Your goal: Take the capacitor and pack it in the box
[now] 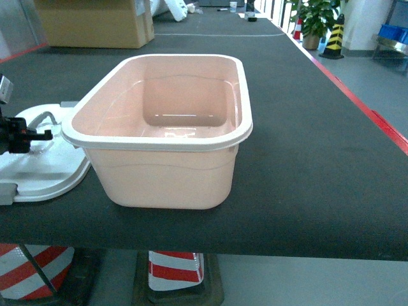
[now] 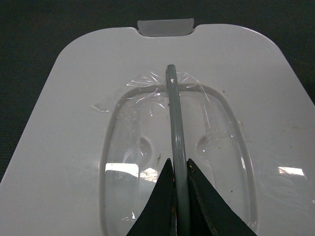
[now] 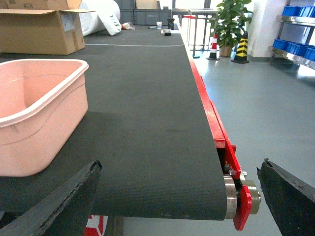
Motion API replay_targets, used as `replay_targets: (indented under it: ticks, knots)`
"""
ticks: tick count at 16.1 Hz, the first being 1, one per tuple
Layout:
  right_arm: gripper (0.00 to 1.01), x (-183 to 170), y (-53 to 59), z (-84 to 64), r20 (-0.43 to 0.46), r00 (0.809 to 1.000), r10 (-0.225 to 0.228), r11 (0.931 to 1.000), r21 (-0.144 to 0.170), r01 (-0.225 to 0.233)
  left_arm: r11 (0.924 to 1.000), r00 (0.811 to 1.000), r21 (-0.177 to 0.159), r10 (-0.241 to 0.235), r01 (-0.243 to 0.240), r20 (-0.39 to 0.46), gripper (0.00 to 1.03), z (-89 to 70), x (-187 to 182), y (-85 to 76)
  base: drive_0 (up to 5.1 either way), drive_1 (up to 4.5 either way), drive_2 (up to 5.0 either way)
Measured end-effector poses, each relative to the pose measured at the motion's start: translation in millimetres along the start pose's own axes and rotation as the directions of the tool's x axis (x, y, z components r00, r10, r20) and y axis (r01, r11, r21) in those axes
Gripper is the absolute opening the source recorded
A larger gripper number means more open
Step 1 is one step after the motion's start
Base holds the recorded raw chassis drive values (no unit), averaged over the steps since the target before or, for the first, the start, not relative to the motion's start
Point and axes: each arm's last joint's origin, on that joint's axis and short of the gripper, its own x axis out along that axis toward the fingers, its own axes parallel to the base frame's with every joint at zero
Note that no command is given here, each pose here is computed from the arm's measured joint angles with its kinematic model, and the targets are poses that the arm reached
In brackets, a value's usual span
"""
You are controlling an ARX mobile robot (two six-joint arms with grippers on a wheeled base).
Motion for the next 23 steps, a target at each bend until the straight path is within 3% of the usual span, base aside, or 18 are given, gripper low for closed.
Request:
replay_targets:
  ticks: [4,6,9,11,14,17,18,20,23]
  knots:
    - [0.98,0.0,0.0,0.0,0.000,1.000,0.000,1.0000,0.000,0.000,1.0000,1.000,-0.004,-0.003,0.003,0.004,0.02,0.5,-3.0,4.4,0.0,0.00,0.0]
    - [0.98,0.0,0.0,0.0,0.000,1.000,0.000,1.0000,0.000,0.000,0.9999,1.000,-0.010,0.010,-0.010,0.028,0.02,17.0,-16.5,12.4,0.0,0.00,0.0]
    - [0.98,0.0,0.0,0.0,0.000,1.000,0.000,1.0000,0.000,0.000,0.9986,0.987,-0.037,0.044,-0.038,0.152,0.02,67.5,-48.6,21.3,0.0,0.00,0.0]
    - [0.98,0.0,0.0,0.0,0.000,1.000,0.000,1.0000,0.000,0.000,0.9962,0.956,-0.064,0.074,-0.058,0.285,0.02,119.8,-96.2,17.6,0.0,0.00,0.0]
    - [0.98,0.0,0.0,0.0,0.000,1.000,0.000,1.0000,0.000,0.000,0.9979,0.929,-0.062,0.038,-0.016,0.368,0.02,144.1,-132.5,-18.2,0.0,0.00,0.0]
    - [0.98,0.0,0.0,0.0,0.000,1.000,0.000,1.0000,0.000,0.000,0.9970,0.914,-0.050,-0.034,0.059,0.405,0.02,157.5,-160.1,-79.2,0.0,0.00,0.0]
    - [0.98,0.0,0.0,0.0,0.000,1.000,0.000,1.0000,0.000,0.000,0.9946,0.909,-0.042,-0.070,0.095,0.410,0.02,160.3,-166.6,-110.3,0.0,0.00,0.0]
    - [0.98,0.0,0.0,0.0,0.000,1.000,0.000,1.0000,0.000,0.000,0.9888,0.921,-0.028,-0.126,0.147,0.369,0.02,150.6,-168.6,-166.2,0.0,0.00,0.0]
    - [0.98,0.0,0.0,0.0,0.000,1.000,0.000,1.0000,0.000,0.000,0.9893,0.934,-0.027,-0.126,0.143,0.336,0.02,140.8,-160.4,-201.1,0.0,0.00,0.0]
